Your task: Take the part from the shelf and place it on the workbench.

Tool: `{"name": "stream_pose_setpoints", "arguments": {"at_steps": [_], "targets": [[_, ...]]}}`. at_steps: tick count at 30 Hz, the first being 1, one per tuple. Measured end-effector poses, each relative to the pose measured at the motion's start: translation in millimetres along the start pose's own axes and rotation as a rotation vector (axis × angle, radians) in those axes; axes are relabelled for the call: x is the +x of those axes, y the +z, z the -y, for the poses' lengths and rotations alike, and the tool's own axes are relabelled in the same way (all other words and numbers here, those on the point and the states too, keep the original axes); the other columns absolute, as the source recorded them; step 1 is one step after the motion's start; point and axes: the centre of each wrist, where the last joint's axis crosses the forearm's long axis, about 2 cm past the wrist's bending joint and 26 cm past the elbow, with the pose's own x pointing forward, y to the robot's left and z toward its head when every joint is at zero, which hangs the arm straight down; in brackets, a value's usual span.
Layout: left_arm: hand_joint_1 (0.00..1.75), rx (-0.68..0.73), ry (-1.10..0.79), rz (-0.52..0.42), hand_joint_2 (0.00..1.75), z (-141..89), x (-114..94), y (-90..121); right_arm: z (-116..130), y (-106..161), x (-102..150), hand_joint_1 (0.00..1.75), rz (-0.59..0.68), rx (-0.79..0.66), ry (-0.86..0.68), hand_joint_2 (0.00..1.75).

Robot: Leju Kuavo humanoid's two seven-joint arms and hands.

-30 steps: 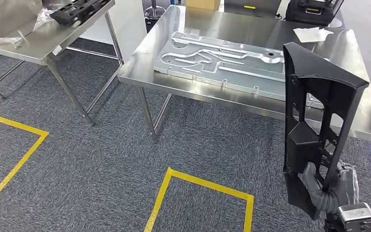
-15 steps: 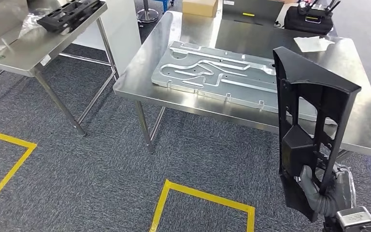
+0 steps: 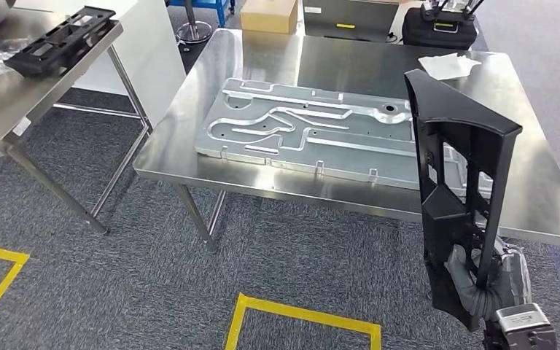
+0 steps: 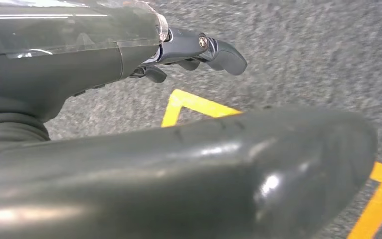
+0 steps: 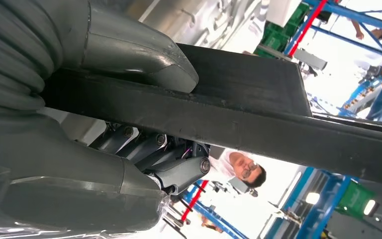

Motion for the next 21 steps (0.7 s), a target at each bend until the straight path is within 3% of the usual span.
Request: {"name": "stream_pose_setpoints", "arguments": {"at_steps": [21], "targets": [[0.00, -0.031, -0.010, 0.003, 0.00, 5, 4, -1, -4, -14, 5, 1.75, 0.024, -0.022, 0.018, 1.75]]}}
